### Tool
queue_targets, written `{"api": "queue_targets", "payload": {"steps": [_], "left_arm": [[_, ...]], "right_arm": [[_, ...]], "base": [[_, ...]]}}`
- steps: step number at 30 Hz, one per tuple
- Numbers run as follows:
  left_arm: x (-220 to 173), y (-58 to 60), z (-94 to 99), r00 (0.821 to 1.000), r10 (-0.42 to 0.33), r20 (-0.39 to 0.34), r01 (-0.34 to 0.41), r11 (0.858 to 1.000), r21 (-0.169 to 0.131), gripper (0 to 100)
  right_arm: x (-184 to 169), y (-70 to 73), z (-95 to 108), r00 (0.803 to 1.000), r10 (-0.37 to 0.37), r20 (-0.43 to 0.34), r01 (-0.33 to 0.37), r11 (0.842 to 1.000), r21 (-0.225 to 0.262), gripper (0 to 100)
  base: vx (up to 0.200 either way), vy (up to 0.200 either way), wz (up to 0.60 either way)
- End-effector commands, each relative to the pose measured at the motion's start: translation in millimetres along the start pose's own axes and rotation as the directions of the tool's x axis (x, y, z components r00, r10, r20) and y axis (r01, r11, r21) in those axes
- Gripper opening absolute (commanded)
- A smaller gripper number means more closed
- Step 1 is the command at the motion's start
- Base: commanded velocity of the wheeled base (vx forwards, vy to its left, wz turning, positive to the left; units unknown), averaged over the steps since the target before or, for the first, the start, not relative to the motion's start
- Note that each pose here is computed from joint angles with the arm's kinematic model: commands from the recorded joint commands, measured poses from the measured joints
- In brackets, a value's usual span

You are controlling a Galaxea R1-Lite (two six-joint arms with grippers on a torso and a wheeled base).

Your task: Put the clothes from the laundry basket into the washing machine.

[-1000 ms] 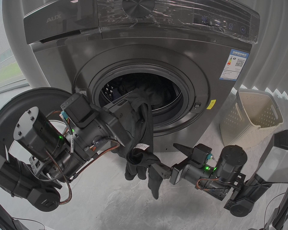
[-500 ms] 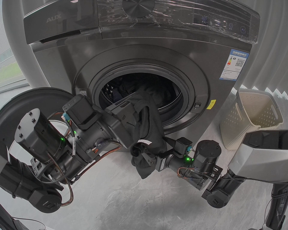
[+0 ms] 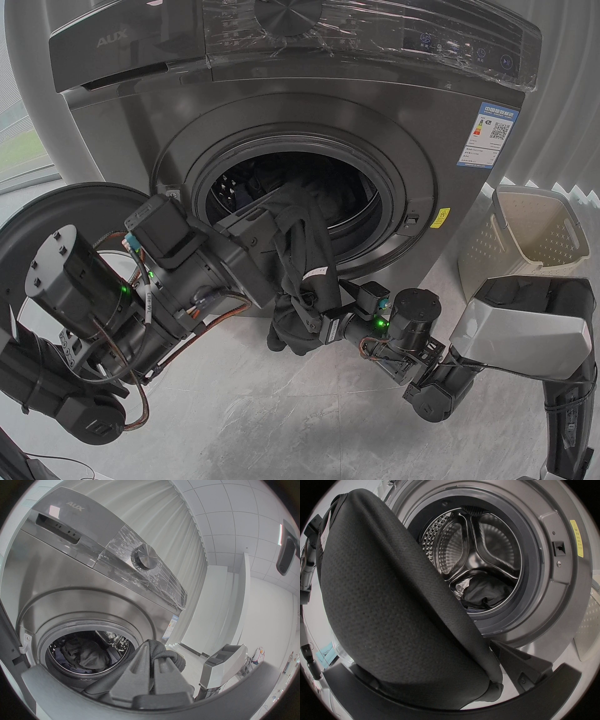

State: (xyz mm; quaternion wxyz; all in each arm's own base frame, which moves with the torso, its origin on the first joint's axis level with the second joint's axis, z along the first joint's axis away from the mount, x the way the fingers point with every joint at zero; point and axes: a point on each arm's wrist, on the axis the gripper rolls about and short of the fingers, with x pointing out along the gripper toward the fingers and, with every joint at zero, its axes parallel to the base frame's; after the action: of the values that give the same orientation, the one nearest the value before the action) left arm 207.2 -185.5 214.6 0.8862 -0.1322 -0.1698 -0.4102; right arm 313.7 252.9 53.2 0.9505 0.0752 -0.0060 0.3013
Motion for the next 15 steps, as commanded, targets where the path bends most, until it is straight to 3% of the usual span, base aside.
{"api": "queue_targets", "payload": {"steps": [1, 5, 6, 13, 15], "left_arm": [[0.0, -0.4, 3.1, 1.0, -0.001, 0.011, 0.001, 1.0, 0.0, 0], [-1.5, -0.7, 6.2, 1.0, -0.002, 0.018, 0.002, 1.0, 0.001, 0], [-1.7, -0.3, 6.7, 1.0, 0.0, 0.02, -0.001, 1.0, 0.001, 0], [-9.5, 2.6, 10.2, 1.0, 0.025, 0.013, -0.025, 1.0, 0.003, 0], [-15.2, 14.5, 5.9, 0.995, 0.102, -0.014, -0.102, 0.995, 0.021, 0]], "right_arm": [[2.8, -2.8, -3.7, 1.0, -0.007, -0.001, 0.007, 1.0, 0.0, 100], [6.2, -2.1, 0.1, 1.0, -0.006, 0.021, 0.006, 1.0, 0.005, 100], [6.8, -1.5, 0.0, 1.0, -0.007, 0.022, 0.007, 1.0, 0.005, 0], [6.1, -5.0, 7.8, 0.999, -0.017, 0.041, 0.017, 1.0, 0.007, 0], [4.8, -9.6, 15.8, 0.998, -0.029, 0.058, 0.028, 1.0, 0.006, 0]], "base": [[0.0, 0.0, 0.0], [0.0, 0.0, 0.0], [0.0, 0.0, 0.0], [0.0, 0.0, 0.0], [0.0, 0.0, 0.0]]}}
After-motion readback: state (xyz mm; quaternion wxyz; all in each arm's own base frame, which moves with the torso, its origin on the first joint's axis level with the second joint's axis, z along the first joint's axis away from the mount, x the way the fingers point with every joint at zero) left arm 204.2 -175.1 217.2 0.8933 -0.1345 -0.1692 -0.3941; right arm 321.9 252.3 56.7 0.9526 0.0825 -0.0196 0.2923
